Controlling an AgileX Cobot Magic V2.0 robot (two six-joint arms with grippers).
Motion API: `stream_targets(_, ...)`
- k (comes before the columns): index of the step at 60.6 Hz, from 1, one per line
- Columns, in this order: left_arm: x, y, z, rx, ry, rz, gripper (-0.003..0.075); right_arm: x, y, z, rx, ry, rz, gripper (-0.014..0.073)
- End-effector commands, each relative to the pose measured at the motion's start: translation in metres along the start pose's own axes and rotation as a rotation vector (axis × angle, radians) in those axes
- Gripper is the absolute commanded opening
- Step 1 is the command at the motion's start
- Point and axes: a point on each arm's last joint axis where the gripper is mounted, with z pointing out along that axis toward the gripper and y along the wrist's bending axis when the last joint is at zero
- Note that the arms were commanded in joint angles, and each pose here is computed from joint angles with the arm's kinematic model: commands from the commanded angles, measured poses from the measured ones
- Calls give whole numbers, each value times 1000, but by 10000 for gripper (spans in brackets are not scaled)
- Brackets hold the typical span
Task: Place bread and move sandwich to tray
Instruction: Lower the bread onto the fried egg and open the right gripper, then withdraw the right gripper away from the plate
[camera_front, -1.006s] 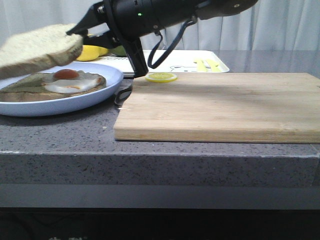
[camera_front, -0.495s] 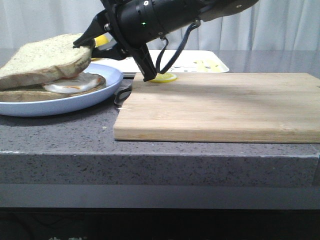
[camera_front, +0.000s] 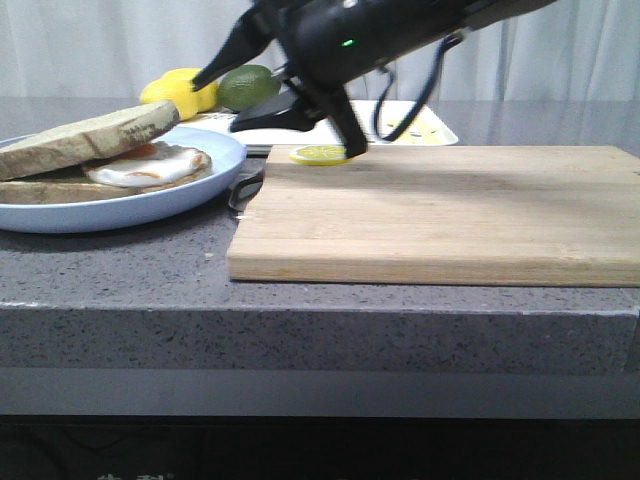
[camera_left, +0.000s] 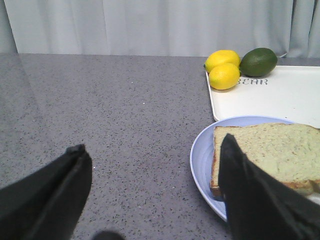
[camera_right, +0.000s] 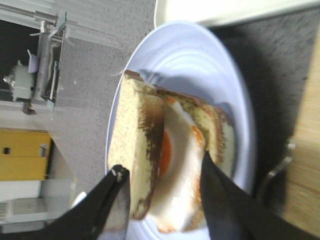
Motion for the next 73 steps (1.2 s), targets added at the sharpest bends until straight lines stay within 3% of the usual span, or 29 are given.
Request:
stream_targets(1,-18,-2,-2,20,-103,0,513,-8,37,-46,-46,-31,-168,312)
stream_targets(9,-18,-2,-2,20,-103,0,513,-10,53,-89,81,-58,-352,166)
stream_targets(18,-18,-2,-2,20,-103,0,513,-10,59,-144,301,-87,-530,-76)
stream_targets(31,-18,-2,-2,20,-103,0,513,-8,50,-223,701,-153,-567,-59)
stream_targets(40,-18,-2,-2,20,-103,0,513,9,45,-263,862,-280,-583,-59)
stream_targets(53,-18,-2,-2,20,-103,0,513,68,33,-286,783,-474,-670,-59)
stream_targets(73,-18,-2,-2,20,-103,0,513,168,-19,-302,658,-722,-773,-59)
